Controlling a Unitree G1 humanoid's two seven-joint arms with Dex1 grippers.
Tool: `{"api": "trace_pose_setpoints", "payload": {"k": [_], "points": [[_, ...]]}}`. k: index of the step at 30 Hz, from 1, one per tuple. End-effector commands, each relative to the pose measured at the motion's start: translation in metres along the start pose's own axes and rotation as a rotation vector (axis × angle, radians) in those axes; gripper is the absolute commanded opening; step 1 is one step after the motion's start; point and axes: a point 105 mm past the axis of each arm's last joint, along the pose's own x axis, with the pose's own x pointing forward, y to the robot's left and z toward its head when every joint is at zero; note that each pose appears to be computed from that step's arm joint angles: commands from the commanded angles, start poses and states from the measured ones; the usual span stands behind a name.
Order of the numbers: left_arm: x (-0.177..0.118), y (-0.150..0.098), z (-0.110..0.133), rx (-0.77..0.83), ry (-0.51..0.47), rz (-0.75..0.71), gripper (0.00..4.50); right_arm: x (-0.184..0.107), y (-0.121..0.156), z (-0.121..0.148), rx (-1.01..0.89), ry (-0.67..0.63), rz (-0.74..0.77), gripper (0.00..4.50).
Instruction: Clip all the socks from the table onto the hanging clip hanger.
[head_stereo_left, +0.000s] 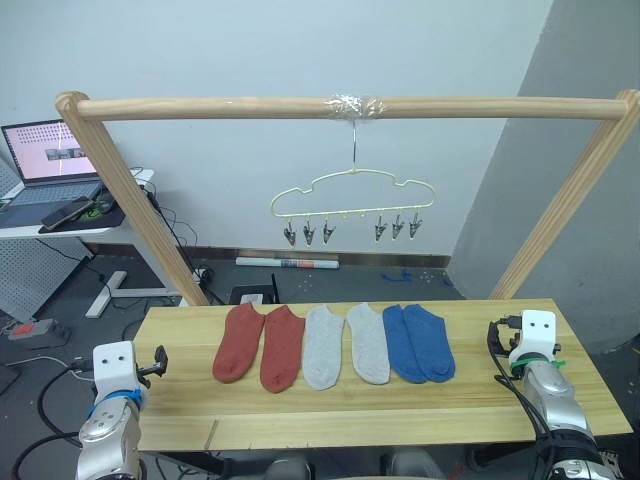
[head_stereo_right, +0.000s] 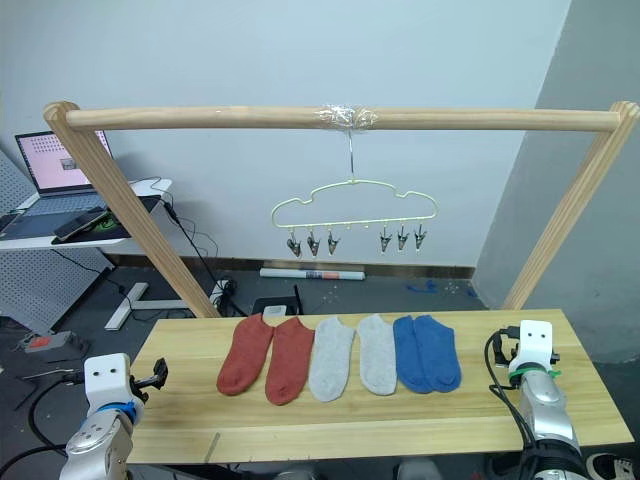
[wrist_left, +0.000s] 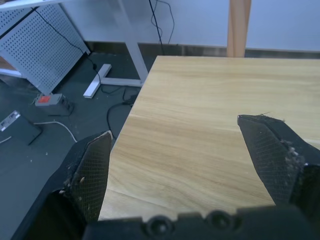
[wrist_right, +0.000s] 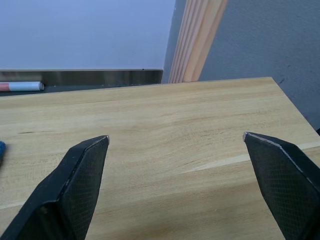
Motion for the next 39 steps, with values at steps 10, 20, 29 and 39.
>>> {"api": "trace_pose_setpoints", "payload": {"k": [10, 20, 29, 39], "points": [[-0.045, -0.055, 0.07, 0.049, -0.266, -0.276, 4.47, -0.025, 0.062, 0.066, -0.099, -0.174, 0.416, 4.5], [-0.075, -0.15, 0.148, -0.033, -0.449, -0.565, 2.4, -0.075, 0.139, 0.154, -0.127, -0.373, 0.937, 4.5], [-0.074, -0.202, 0.165, -0.056, -0.468, -0.692, 2.4, -0.121, 0.185, 0.204, -0.121, -0.51, 1.23, 4.5], [-0.067, -0.225, 0.194, -0.083, -0.552, -0.709, 2.4, -0.152, 0.203, 0.228, -0.117, -0.577, 1.344, 4.5]]}}
